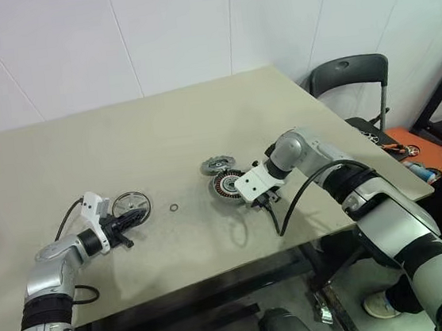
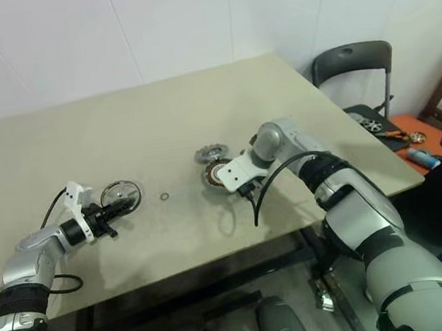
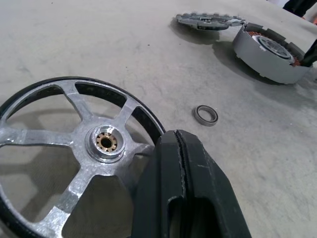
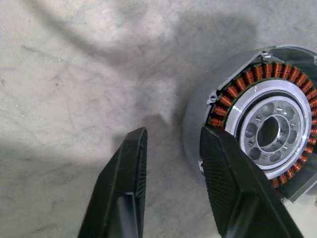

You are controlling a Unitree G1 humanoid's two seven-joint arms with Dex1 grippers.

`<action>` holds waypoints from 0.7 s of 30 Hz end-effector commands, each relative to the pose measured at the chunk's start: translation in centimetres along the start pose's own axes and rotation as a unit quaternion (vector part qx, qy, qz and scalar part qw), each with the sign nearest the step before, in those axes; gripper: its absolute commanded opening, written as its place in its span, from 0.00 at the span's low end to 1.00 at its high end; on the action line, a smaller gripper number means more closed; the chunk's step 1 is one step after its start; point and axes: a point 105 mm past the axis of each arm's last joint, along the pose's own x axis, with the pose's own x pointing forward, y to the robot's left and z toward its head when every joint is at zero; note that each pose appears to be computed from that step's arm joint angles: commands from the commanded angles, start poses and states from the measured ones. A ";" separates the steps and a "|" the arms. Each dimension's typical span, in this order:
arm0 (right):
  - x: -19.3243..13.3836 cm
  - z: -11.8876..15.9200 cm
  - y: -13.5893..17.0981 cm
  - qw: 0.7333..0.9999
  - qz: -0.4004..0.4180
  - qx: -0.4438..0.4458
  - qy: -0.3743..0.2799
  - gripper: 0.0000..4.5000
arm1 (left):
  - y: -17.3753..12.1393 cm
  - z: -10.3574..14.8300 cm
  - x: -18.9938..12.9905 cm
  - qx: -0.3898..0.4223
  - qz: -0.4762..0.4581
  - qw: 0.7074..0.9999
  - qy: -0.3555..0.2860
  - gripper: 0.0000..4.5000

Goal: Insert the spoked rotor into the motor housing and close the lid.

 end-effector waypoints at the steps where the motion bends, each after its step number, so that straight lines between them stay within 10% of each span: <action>1: -1.9 0.3 -1.3 1.000 -0.019 -0.010 0.005 0.35 | 0.3 1.4 -0.5 0.019 0.006 1.000 -0.016 0.00; 13: -5.6 8.2 -5.5 0.977 -0.157 -0.040 -0.140 0.35 | 0.2 1.2 -0.3 0.017 0.002 1.000 -0.012 0.00; 21: -3.0 5.6 -3.3 0.984 -0.132 0.017 -0.115 0.35 | 0.5 1.6 -0.6 0.022 0.002 1.000 -0.007 0.00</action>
